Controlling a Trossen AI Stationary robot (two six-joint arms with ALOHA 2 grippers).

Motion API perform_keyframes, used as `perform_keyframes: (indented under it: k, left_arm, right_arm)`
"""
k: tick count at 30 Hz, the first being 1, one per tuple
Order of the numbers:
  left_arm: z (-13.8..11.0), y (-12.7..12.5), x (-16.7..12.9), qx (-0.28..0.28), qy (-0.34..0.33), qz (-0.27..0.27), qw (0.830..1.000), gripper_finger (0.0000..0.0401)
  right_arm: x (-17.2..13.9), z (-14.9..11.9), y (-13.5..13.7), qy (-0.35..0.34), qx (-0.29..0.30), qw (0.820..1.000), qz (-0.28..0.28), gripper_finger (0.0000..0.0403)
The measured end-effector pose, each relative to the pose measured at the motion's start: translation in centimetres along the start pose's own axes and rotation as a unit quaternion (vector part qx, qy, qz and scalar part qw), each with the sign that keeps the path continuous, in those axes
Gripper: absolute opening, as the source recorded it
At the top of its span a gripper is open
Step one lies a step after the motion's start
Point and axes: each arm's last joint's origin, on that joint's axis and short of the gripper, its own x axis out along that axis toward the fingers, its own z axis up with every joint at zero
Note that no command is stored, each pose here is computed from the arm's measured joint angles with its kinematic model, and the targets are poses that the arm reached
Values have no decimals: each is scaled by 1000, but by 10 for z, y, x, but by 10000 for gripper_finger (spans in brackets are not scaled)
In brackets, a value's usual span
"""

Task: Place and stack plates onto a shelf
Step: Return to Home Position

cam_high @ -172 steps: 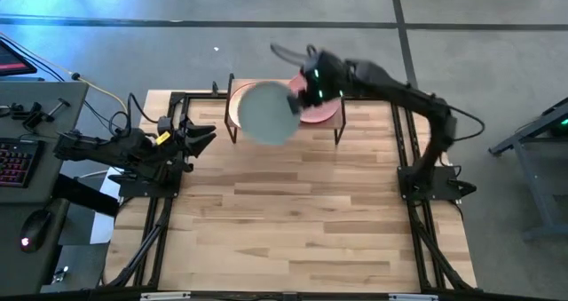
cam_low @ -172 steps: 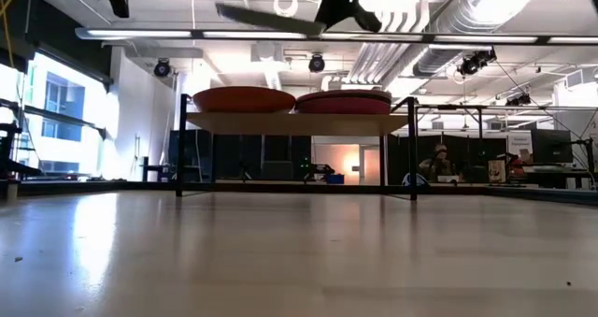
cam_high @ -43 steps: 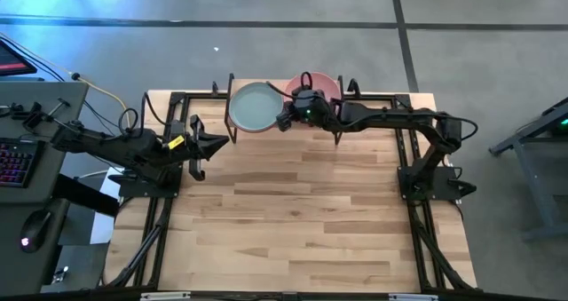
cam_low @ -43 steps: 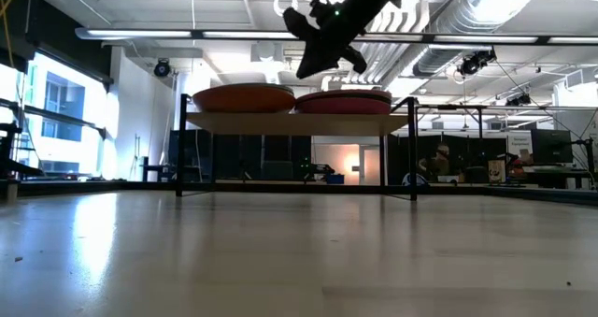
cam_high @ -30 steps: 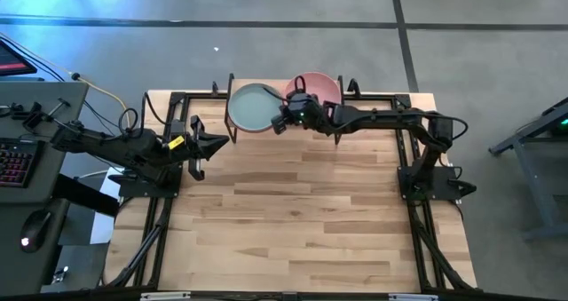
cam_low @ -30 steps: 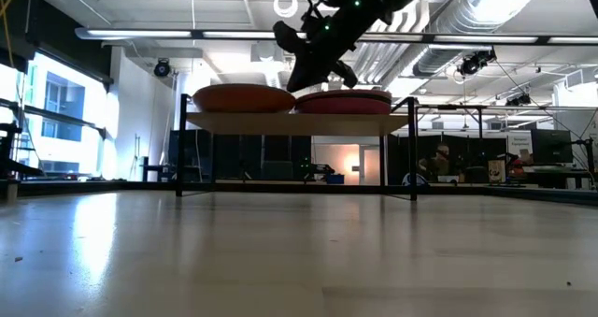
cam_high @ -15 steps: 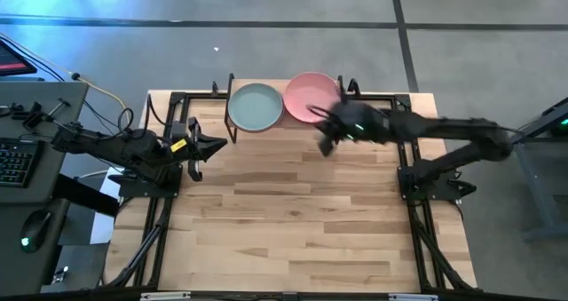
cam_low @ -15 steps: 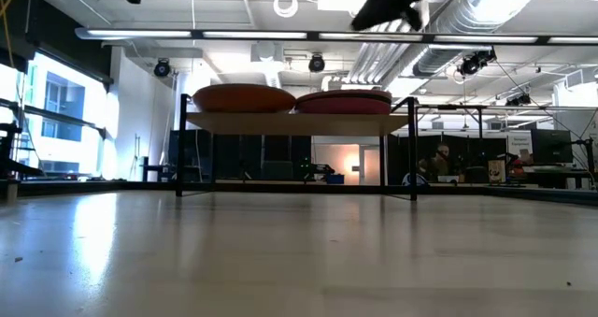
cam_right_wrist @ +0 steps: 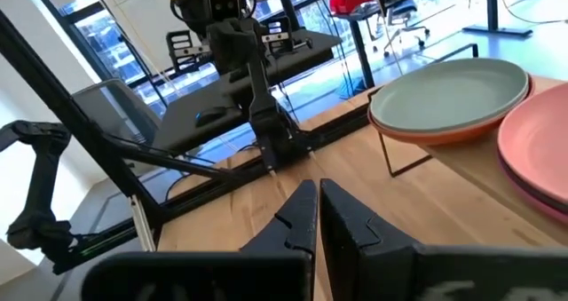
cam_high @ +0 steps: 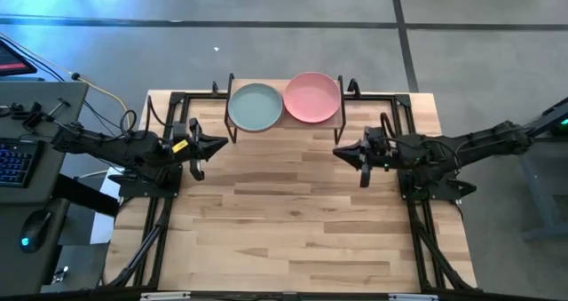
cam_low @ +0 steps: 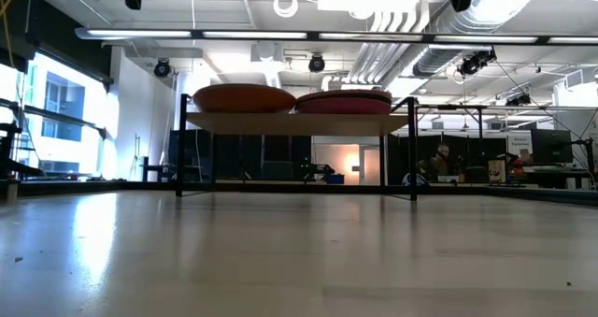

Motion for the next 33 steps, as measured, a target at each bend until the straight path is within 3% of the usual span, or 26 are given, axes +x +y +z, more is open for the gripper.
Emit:
perform_keyframes:
  k: [5, 10, 14, 20, 33]
  left_arm:
    - [-4, 1, 0, 25, 20, -4, 999, 0]
    - [-9, 11, 2, 48, 29, -54, 997, 0]
    - [-30, 31, -3, 15, 37, -49, 998, 0]
    - [-62, 45, -20, -32, -49, -49, 997, 0]
    - [-109, 57, -41, -44, -9, -64, 997, 0]
  right_arm:
    - [0, 2, 1, -5, -5, 1000, 10, 0]
    - [-1, 4, 2, -15, 8, 1000, 15, 0]
    - [-1, 6, 3, -21, 17, 999, 18, 0]
    - [-1, 6, 3, -21, 35, 999, 20, 0]
    - [-4, 7, 4, -21, 74, 997, 28, 0]
